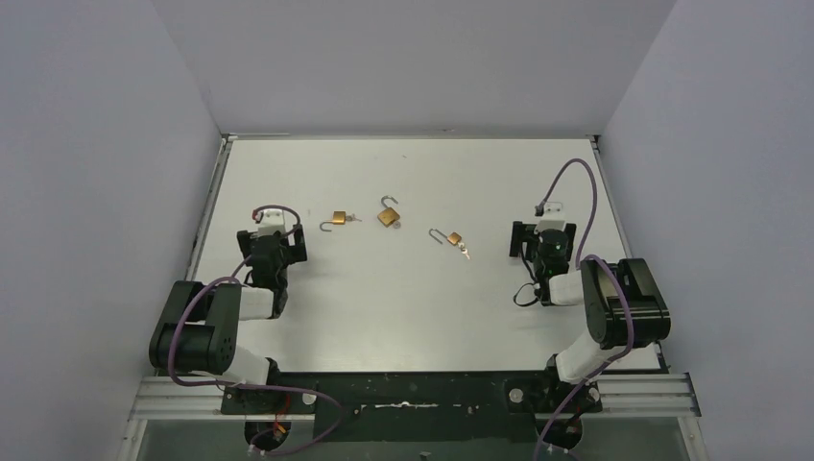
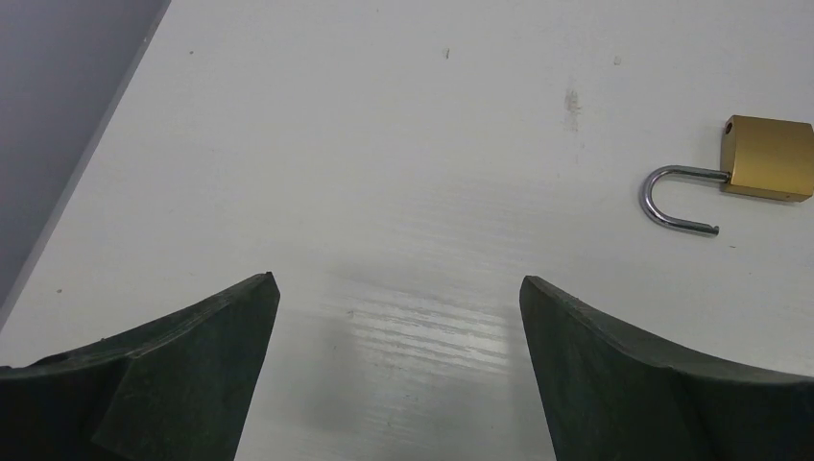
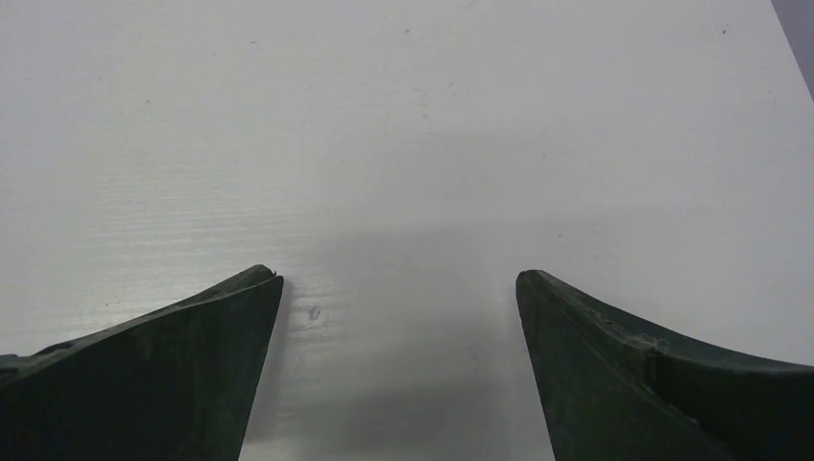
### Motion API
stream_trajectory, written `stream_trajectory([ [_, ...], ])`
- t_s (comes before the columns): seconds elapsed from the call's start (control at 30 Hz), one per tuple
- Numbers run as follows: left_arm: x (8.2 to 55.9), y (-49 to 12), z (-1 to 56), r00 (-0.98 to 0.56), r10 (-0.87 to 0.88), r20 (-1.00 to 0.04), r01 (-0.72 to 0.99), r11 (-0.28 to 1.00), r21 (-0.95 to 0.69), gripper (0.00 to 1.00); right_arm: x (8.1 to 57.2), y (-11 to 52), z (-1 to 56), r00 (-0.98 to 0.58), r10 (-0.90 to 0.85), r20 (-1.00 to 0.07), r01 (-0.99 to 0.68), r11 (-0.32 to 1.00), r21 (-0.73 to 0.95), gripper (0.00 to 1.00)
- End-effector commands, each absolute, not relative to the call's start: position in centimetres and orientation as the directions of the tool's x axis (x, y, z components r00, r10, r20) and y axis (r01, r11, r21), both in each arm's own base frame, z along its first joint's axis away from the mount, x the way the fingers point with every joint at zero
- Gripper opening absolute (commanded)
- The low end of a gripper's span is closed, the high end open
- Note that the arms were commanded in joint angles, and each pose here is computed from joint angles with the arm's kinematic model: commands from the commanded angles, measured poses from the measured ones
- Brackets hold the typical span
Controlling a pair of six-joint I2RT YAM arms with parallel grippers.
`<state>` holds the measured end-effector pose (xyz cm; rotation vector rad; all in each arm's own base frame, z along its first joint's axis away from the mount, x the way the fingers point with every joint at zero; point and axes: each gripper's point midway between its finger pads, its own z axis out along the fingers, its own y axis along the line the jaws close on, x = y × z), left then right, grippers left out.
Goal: Lock with the key
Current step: Pick up the lock from the center of the board.
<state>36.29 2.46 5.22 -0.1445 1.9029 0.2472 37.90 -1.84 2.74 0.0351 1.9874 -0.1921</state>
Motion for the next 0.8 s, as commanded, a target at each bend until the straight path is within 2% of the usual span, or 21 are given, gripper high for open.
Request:
stream_trajectory([
  [0.0, 38.1, 2.3, 7.8, -0.246, 0.0, -0.969, -0.22, 0.974, 0.055, 0.97, 39.7, -1.5, 5.2, -0.322, -0.076, -0.944, 0.092, 0.99, -0.111, 1.0],
  [0.2, 38.0, 2.6, 8.5, -0.22, 0.002, -0.976, -0.229, 0.972, 0.053, 0.97, 39.7, -2.2, 5.7, -0.32, -0.067, -0.945, 0.149, 0.981, -0.12, 1.0],
  [0.27, 37.4, 2.0, 12.1, -0.224, 0.085, -0.971, -0.29, 0.945, 0.15, 0.97, 39.4, -3.1, 9.1, -0.357, -0.108, -0.928, 0.281, 0.935, -0.217, 1.0],
  [0.33, 37.1, -0.6, 17.9, -0.23, 0.152, -0.961, -0.26, 0.942, 0.211, 0.97, 40.0, -1.6, 14.4, -0.37, -0.132, -0.92, 0.29, 0.924, -0.249, 1.0],
  [0.4, 36.9, -3.0, 24.1, -0.185, 0.083, -0.979, -0.183, 0.976, 0.118, 0.97, 40.9, 0.9, 19.2, -0.36, -0.016, -0.933, 0.255, 0.96, -0.115, 1.0],
  [0.43, 36.6, -3.1, 26.6, -0.16, -0.023, -0.987, -0.196, 0.981, 0.009, 0.97, 41.2, 2.2, 20.4, -0.38, 0.062, -0.923, 0.223, 0.975, -0.026, 1.0],
  [0.47, 36.1, -3.2, 28.0, -0.172, -0.09, -0.981, -0.178, 0.982, -0.059, 0.97, 41.0, 3.5, 19.9, -0.436, 0.124, -0.891, 0.186, 0.982, 0.046, 1.0],
  [0.53, 35.4, -4.5, 30.1, -0.213, -0.125, -0.969, 0.023, 0.991, -0.133, 0.97, 40.9, 6.9, 18.4, -0.556, 0.16, -0.815, 0.024, 0.984, 0.177, 1.0],
  [0.57, 35.0, -4.3, 30.7, -0.221, -0.16, -0.962, 0.059, 0.982, -0.177, 0.97, 40.7, 8.1, 17.4, -0.601, 0.165, -0.782, -0.017, 0.976, 0.219, 1.0],
  [0.6, 34.6, -4.2, 31.3, -0.228, -0.201, -0.953, 0.091, 0.97, -0.226, 0.9, 40.5, 8.8, 16.8, -0.62, 0.175, -0.765, -0.021, 0.971, 0.239, 1.0],
  [0.63, 34.3, -3.9, 31.9, -0.213, -0.204, -0.955, 0.132, 0.963, -0.235, 0.49, 40.6, 9.4, 16.5, -0.615, 0.182, -0.767, -0.031, 0.967, 0.254, 0.99],
  [0.67, 34.1, -3.1, 32.4, -0.192, -0.203, -0.96, 0.134, 0.964, -0.23, 0.03, 40.4, 10.3, 16.1, -0.608, 0.17, -0.775, -0.079, 0.959, 0.272, 0.62],
  [0.7, 33.9, -2.0, 32.7, -0.182, -0.221, -0.958, 0.078, 0.968, -0.238, 0.0, 40.1, 10.9, 16.3, -0.601, 0.167, -0.781, -0.105, 0.953, 0.285, 0.06],
  [0.73, 33.6, -1.3, 32.7, -0.181, -0.228, -0.957, 0.047, 0.97, -0.24, 0.0, 40.1, 11.3, 16.9, -0.576, 0.161, -0.801, -0.112, 0.956, 0.273, 0.0],
  [0.77, 33.5, -1.0, 32.9, -0.182, -0.203, -0.962, 0.048, 0.976, -0.215, 0.0, 40.0, 11.5, 17.6, -0.553, 0.141, -0.821, -0.113, 0.964, 0.241, 0.0],
])
